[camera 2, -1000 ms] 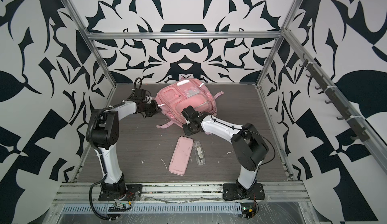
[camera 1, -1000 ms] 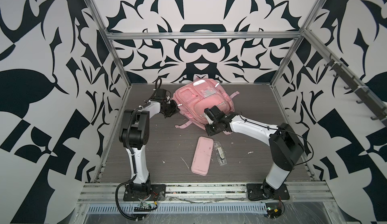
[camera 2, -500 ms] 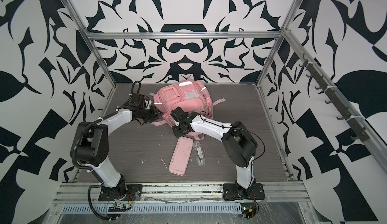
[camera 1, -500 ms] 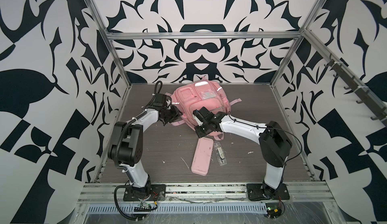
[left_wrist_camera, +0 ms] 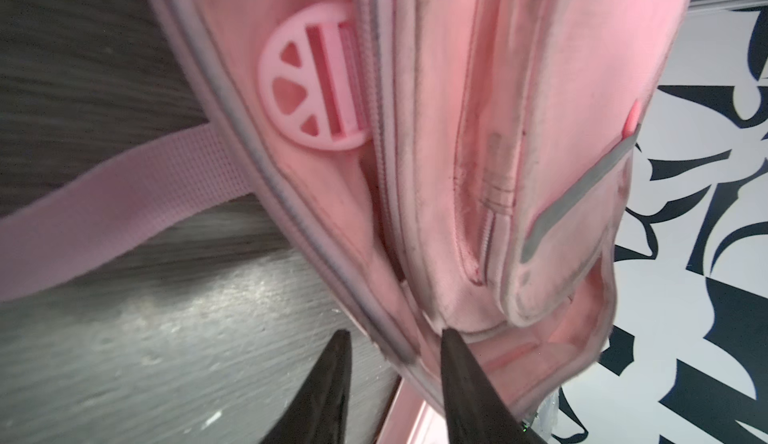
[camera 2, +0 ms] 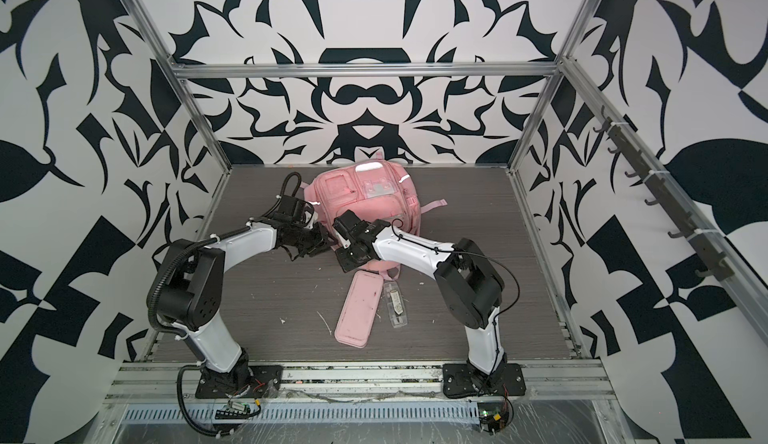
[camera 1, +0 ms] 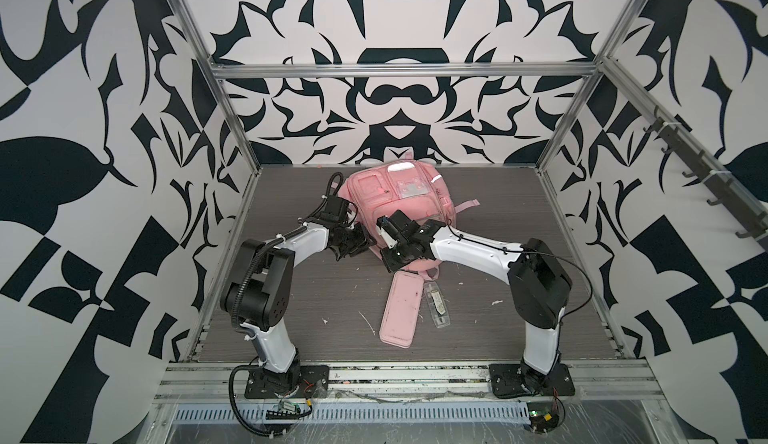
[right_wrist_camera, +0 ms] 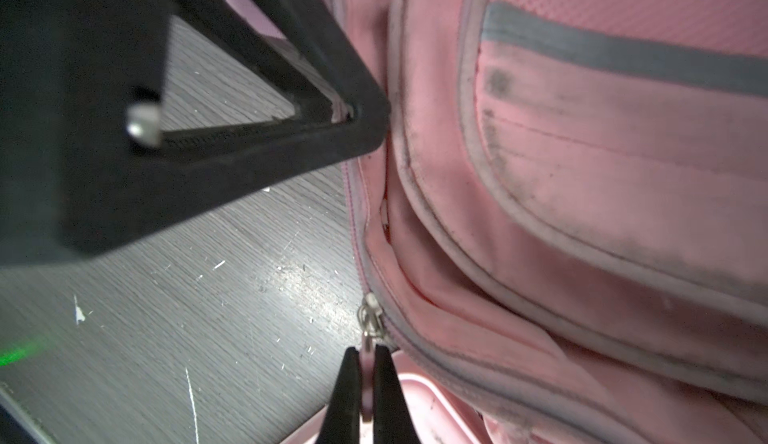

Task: Pack the student bag

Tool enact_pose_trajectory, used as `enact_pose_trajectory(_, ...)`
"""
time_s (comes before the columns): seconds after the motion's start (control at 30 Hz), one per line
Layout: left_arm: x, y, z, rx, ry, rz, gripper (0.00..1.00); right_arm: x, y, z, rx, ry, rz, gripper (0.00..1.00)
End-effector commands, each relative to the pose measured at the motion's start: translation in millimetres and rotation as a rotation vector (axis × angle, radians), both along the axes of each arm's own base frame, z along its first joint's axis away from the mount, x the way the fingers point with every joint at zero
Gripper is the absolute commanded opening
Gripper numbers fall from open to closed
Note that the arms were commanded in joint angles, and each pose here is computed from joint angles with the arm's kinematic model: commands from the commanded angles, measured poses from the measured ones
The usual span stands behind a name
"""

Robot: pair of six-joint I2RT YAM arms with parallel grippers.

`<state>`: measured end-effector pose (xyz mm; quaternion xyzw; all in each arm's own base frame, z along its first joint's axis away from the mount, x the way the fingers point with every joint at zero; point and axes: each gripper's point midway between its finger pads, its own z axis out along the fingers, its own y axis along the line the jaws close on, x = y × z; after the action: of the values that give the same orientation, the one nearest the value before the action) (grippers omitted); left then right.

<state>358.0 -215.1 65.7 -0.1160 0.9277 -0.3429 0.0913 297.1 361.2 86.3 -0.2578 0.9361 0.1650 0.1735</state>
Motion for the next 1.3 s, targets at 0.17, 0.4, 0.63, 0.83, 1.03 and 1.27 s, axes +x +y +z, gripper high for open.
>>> enact_pose_trajectory(0.17,9,-7,-8,-0.018,0.015,-0.002,0.27,1,21,36,0.097,-0.035,0.027,0.00)
enact_pose_trajectory(0.4,15,0,-6,-0.018,0.007,0.017,0.07,-1,15,32,0.080,-0.034,0.022,0.00)
enact_pose_trajectory(0.63,29,25,-2,-0.025,-0.007,0.070,0.01,-12,-5,19,0.024,-0.022,0.022,0.00)
enact_pose_trajectory(0.83,36,45,-3,-0.020,-0.011,0.106,0.00,-19,-35,14,-0.026,-0.022,-0.005,0.00)
enact_pose_trajectory(1.03,38,56,-5,-0.016,-0.012,0.127,0.00,-11,-80,11,-0.035,-0.007,-0.094,0.00)
enact_pose_trajectory(1.27,43,55,-7,-0.021,-0.012,0.136,0.00,-2,-100,20,-0.029,-0.024,-0.138,0.00)
